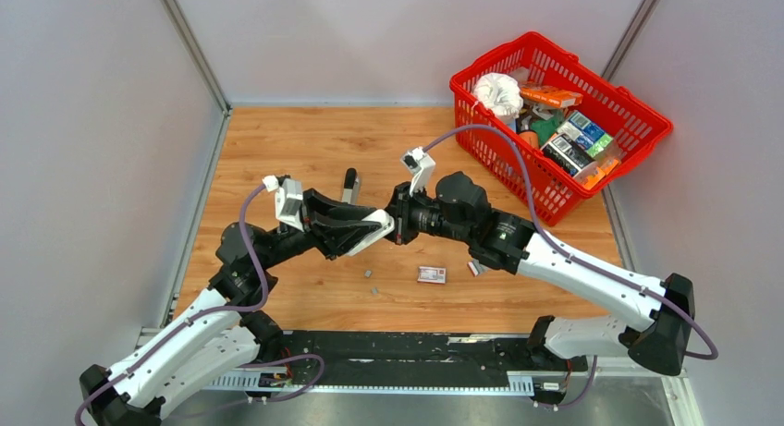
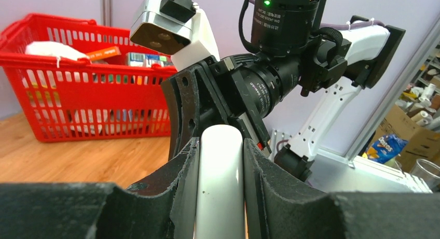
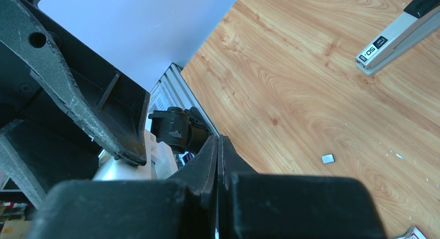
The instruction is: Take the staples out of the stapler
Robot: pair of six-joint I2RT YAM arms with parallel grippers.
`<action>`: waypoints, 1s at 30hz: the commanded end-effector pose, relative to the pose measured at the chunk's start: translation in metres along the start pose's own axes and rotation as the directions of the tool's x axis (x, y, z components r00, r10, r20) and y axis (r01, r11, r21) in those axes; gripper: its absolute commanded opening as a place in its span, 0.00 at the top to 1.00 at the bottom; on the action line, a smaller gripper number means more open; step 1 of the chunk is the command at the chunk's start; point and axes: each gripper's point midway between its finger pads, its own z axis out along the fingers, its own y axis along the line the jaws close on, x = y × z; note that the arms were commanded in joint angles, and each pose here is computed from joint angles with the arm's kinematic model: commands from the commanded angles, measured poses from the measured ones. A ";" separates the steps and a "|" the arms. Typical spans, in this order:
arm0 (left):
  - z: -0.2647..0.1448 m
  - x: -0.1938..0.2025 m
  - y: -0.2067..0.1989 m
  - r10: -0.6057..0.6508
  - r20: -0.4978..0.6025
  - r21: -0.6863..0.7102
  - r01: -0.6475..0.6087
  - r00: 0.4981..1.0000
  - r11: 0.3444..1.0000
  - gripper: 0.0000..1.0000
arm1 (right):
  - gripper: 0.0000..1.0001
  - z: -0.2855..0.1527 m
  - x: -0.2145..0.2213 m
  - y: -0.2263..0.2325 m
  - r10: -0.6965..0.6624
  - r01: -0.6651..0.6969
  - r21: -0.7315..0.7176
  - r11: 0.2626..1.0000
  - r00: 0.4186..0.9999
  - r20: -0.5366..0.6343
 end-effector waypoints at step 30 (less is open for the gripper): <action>0.015 0.037 0.032 0.028 -0.219 -0.147 -0.062 0.975 0.987 1.00 | 1.00 -0.034 -0.039 -0.022 0.007 -0.006 -0.006 1.000 0.991 0.136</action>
